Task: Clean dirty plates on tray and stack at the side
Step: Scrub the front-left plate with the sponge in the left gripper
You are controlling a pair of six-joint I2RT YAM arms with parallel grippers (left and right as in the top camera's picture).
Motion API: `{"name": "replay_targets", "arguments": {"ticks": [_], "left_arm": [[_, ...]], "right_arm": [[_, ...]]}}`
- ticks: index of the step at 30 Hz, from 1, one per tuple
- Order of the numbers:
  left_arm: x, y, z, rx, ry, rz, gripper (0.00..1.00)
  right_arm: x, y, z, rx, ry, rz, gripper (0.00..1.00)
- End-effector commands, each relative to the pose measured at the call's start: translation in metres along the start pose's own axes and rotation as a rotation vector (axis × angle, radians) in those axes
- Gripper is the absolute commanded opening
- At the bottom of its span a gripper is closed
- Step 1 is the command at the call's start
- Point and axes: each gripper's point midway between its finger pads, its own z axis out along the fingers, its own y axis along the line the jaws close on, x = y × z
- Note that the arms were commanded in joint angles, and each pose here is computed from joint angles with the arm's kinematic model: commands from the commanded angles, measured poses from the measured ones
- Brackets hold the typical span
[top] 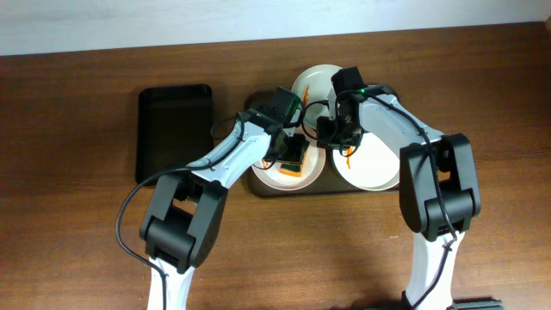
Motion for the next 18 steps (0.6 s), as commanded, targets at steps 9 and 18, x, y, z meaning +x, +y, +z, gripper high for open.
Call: {"name": "replay_targets", "arguments": {"ticks": [9,18], "left_arm": [[0.022,0.006,0.029,-0.113,0.054,0.065,0.15],[0.007,0.105,-0.004,-0.395,0.053,-0.062,0.00]], "right_arm": [[0.001,-0.009,0.000,0.034,0.003,0.013,0.24],[0.001,-0.009,0.000,0.034,0.003,0.013,0.25]]}}
